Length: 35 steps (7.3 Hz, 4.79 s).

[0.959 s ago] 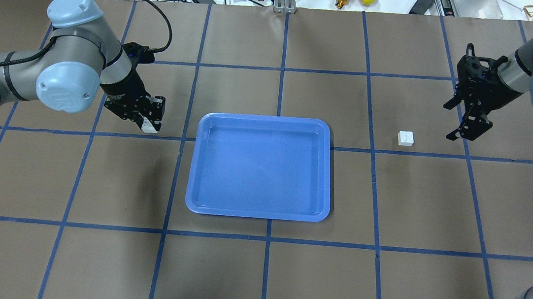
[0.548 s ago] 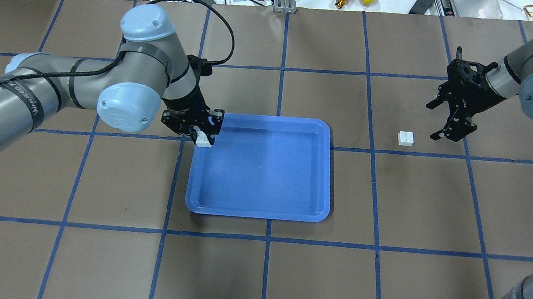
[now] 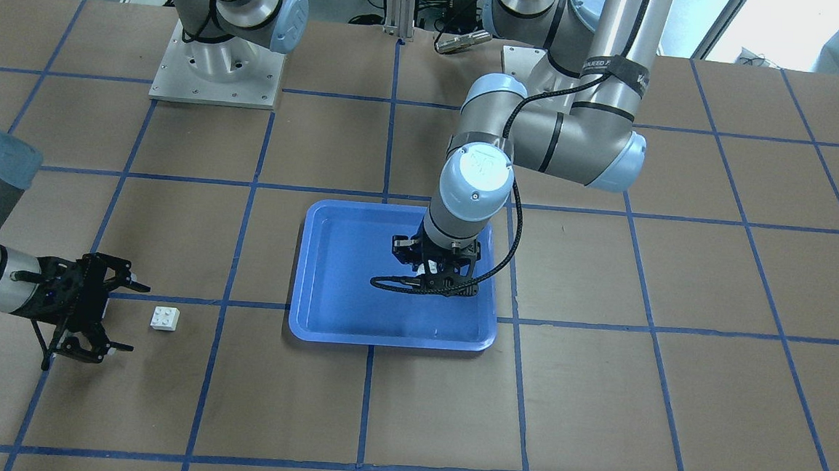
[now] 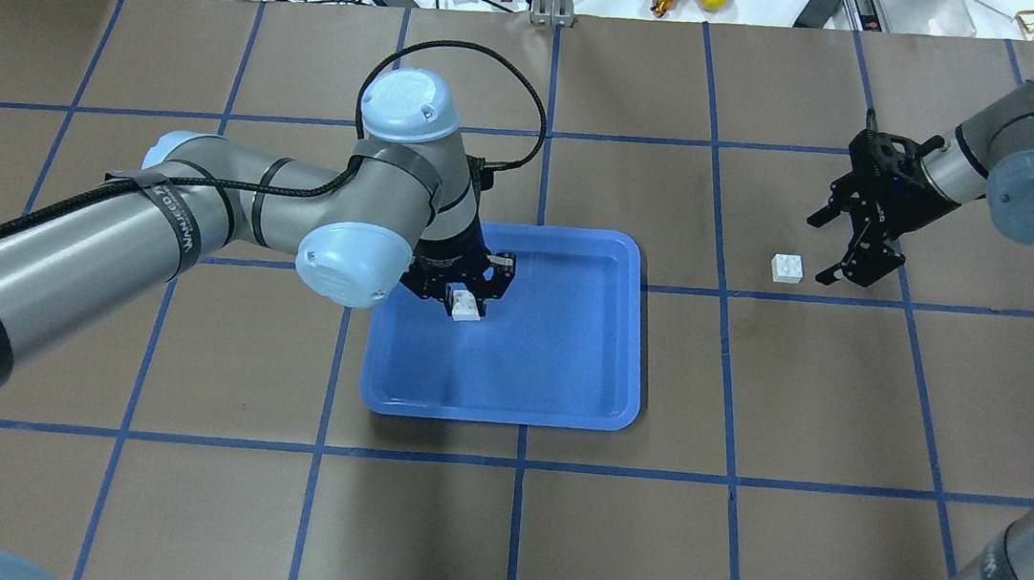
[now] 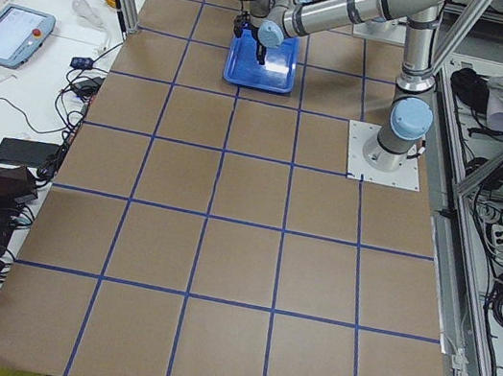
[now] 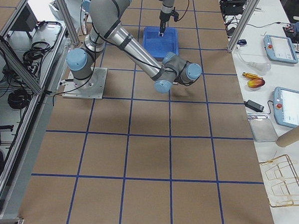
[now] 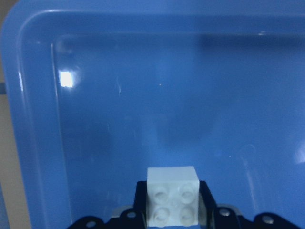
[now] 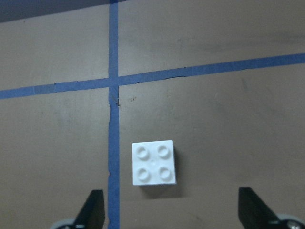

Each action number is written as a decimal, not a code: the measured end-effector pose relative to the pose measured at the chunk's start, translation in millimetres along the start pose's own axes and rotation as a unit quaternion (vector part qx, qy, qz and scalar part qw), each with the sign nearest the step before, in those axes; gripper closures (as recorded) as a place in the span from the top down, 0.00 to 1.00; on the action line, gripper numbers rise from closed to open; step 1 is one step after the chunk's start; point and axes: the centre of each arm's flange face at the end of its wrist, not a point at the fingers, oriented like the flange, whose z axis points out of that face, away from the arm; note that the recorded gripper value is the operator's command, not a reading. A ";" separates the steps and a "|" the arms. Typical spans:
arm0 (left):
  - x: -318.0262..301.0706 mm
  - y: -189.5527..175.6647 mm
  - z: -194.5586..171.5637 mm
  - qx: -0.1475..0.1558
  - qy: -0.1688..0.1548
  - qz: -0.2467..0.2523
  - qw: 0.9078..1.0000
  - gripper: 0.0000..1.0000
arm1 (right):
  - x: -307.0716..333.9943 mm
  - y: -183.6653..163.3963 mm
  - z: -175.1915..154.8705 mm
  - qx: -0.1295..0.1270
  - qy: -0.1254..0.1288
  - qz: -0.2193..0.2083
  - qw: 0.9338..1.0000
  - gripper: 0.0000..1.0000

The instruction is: Assemble white blocks and place on blue tray

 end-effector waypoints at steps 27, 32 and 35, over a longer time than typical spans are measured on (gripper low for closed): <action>-37.2 -21.8 5.0 0.016 0.014 -0.042 0.999 0.23 | -33.3 -76.0 -18.2 0.001 0.024 -0.036 0.999 0.00; -27.5 -16.2 15.4 0.000 0.038 -0.039 0.998 0.22 | -60.5 -217.5 32.7 0.007 0.014 -0.088 0.996 0.00; -24.3 -12.6 18.8 -0.010 0.056 -0.037 0.998 0.22 | -97.8 -253.3 86.3 0.004 0.066 -0.106 0.992 0.00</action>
